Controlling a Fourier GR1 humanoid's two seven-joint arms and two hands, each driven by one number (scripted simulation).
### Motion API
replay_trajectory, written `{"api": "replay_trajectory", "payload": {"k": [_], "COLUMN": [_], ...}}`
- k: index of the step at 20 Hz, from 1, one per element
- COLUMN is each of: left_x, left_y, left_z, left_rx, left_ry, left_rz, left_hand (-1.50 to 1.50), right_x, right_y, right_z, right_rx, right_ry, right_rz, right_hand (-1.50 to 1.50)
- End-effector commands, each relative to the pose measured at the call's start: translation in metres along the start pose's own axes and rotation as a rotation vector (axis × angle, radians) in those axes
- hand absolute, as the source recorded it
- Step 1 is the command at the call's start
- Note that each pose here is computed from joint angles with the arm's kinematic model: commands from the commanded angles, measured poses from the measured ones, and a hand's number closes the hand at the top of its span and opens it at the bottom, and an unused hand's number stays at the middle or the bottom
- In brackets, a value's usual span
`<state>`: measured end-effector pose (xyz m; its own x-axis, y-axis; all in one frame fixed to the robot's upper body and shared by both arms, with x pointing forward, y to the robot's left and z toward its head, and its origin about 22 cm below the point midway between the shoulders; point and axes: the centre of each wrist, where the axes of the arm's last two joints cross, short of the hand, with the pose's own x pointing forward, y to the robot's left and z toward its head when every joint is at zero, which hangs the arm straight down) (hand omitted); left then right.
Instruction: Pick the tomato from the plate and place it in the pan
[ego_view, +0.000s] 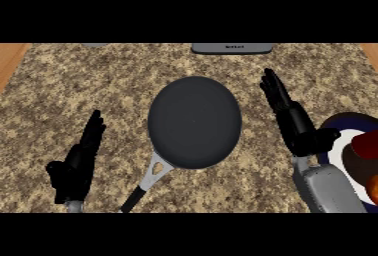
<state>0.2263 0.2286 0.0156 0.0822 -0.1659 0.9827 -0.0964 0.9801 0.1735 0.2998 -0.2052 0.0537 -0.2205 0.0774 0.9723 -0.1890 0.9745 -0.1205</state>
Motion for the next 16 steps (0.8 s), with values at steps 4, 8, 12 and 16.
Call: {"api": "replay_trajectory", "payload": {"k": [4,8,12,16], "left_x": [-0.015,-0.024,-0.021,-0.021], "left_y": [0.043,0.041,0.051,0.055], "left_z": [0.006,0.010,0.005,0.005], "left_rx": [0.043,0.032,0.004,-0.024], "left_ry": [0.041,0.081,0.080,0.077], "left_rz": [-0.181,-0.191,-0.209,-0.212], "left_hand": [0.00,0.00,0.00,0.00], "right_x": [0.018,0.004,-0.008,0.036], "right_y": [-0.115,-0.204,-0.263,-0.314], "right_z": [0.039,0.097,0.176,0.202], "right_rx": [0.025,-0.279,-0.351,-0.189], "right_ry": [-0.124,0.159,0.237,0.296], "right_rz": [-0.173,0.106,-0.045,0.233], "right_hand": [-1.50,-1.50,-1.50,-1.50]}}
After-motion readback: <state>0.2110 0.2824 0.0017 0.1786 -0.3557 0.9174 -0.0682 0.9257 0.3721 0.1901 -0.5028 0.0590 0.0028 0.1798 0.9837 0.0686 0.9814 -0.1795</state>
